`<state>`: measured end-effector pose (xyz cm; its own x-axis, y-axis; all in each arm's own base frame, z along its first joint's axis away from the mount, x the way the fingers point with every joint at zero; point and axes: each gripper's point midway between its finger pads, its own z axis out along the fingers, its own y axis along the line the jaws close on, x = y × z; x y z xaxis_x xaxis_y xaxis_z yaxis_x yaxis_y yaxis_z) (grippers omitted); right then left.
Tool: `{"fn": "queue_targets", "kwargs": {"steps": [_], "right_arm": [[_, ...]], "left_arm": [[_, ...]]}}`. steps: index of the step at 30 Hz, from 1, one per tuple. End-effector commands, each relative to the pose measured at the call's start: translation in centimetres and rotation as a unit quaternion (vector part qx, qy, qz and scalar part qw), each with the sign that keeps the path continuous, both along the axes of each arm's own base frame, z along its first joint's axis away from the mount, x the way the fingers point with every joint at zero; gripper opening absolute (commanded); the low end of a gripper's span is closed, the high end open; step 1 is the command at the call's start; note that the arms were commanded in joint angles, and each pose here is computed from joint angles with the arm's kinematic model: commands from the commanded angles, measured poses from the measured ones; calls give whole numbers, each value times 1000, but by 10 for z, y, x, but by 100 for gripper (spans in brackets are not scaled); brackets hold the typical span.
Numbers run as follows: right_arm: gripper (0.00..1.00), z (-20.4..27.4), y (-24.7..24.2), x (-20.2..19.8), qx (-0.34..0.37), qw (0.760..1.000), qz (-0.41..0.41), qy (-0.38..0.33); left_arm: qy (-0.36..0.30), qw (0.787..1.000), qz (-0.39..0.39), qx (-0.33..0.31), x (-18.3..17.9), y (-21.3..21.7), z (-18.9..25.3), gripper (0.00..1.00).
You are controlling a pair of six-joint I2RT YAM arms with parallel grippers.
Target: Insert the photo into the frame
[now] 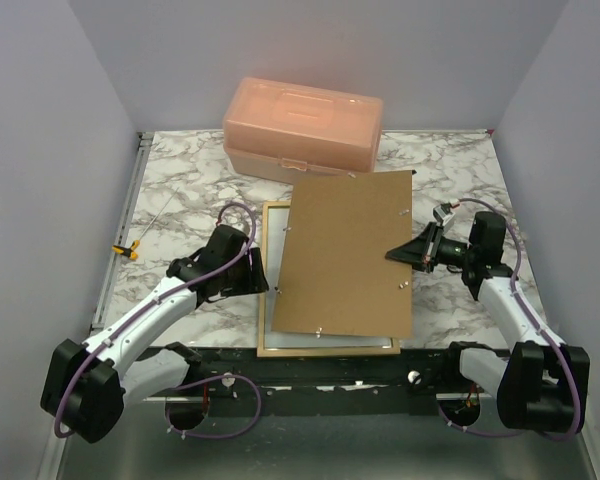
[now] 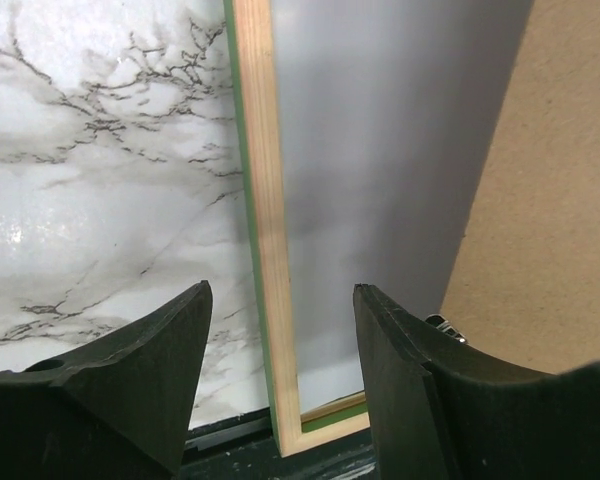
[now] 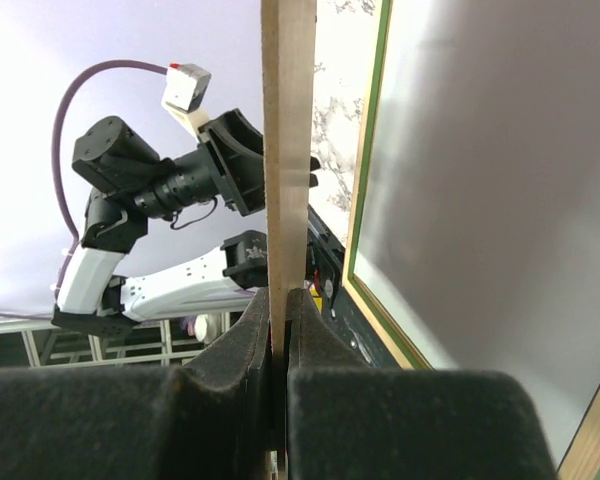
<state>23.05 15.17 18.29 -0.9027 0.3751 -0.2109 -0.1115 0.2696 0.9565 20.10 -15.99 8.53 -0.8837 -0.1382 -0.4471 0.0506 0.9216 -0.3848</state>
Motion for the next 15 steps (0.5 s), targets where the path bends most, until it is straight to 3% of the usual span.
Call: {"fn": "queue_targets", "kwargs": {"steps": [1,15], "right_arm": [[1,28,4,-5,32,998,30,-44],[1,160,8,-26,143,970,44,-190]], "left_arm": [[-1,1000,28,13,-4,11,2,60],[-101,991,70,-47,-2,20,60,58]]}}
